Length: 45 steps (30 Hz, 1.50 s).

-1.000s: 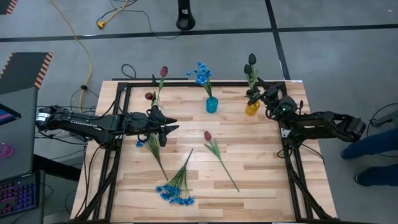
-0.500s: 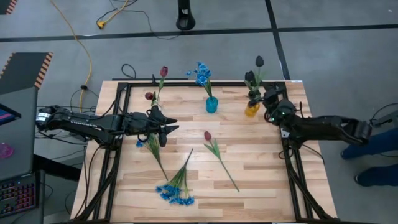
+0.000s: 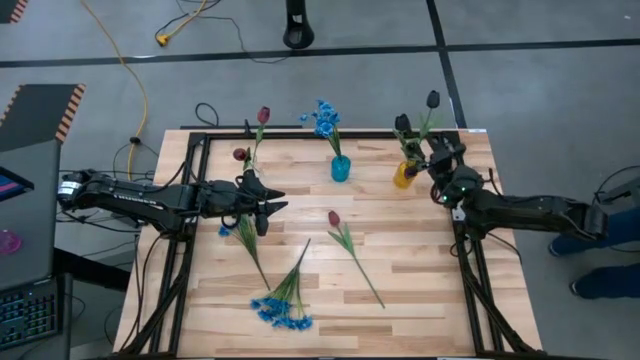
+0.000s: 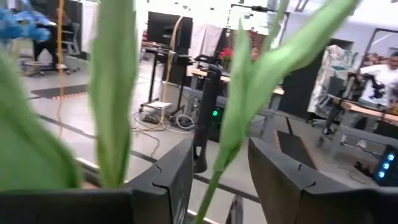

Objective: Sort flowers into vase by color
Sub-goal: Put the red flower into the transparent vase

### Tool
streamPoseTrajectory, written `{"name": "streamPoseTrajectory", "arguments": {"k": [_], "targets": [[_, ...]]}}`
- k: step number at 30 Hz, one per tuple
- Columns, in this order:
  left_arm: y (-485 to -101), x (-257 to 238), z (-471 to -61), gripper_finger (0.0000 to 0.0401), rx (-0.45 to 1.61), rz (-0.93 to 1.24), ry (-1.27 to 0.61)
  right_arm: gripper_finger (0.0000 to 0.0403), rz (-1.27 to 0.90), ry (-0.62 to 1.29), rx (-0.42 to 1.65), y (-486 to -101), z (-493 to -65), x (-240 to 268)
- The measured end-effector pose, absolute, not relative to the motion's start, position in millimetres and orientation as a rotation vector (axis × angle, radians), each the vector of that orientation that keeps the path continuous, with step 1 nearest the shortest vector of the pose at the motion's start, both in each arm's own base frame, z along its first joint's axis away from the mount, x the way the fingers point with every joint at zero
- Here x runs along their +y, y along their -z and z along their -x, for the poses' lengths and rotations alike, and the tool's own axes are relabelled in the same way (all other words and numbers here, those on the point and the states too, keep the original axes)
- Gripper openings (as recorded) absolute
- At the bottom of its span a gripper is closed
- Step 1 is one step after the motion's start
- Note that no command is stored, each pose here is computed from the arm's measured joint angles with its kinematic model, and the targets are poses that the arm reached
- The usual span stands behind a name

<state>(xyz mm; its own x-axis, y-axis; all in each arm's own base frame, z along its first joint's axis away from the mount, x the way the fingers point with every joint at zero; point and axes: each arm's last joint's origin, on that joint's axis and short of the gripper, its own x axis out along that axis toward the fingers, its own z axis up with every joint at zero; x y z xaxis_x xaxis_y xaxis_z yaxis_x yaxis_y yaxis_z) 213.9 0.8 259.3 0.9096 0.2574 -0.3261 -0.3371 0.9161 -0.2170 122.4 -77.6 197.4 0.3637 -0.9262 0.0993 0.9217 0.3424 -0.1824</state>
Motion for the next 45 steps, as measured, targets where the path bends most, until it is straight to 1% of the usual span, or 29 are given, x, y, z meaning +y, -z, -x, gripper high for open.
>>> {"name": "streamPoseTrajectory", "arguments": {"k": [2, 8, 17, 23, 25, 28, 35, 45], "targets": [[-259.3, 0.7, -213.9, 0.0126, 0.297, 0.274, -0.31, 0.0179, 0.22, 1.189, 0.033, -197.4, -121.6, -74.3], [-259.3, 0.6, -214.0, 0.0126, 0.298, 0.275, -0.305, 0.0179, 0.205, 1.262, 0.063, -198.1, -116.2, -63.8], [-259.3, 0.4, -214.0, 0.0126, 0.299, 0.276, -0.301, 0.0179, 0.178, 1.152, -0.01, -205.6, -113.5, -45.2], [-260.4, -1.0, -213.7, 0.0126, 0.312, 0.286, -0.25, 0.0179, 0.168, 1.185, 0.03, -203.6, -109.7, -33.8], [-261.9, -1.9, -214.0, 0.0126, 0.311, 0.293, -0.217, 0.0179, 0.162, 1.163, 0.025, -204.2, -109.3, -29.0], [-262.1, -2.8, -213.5, 0.0126, 0.317, 0.303, -0.19, 0.0179, 0.141, 1.091, -0.001, -205.5, -109.6, -21.0], [-261.3, -4.4, -213.3, 0.0126, 0.332, 0.373, -0.145, 0.0179, 0.009, 0.904, -0.077, -205.4, -112.0, -1.3], [-255.9, -5.1, -211.1, 0.0126, 0.394, 0.41, -0.144, 0.0179, -0.194, 0.535, -0.15, -206.0, -112.2, 25.8]]}}
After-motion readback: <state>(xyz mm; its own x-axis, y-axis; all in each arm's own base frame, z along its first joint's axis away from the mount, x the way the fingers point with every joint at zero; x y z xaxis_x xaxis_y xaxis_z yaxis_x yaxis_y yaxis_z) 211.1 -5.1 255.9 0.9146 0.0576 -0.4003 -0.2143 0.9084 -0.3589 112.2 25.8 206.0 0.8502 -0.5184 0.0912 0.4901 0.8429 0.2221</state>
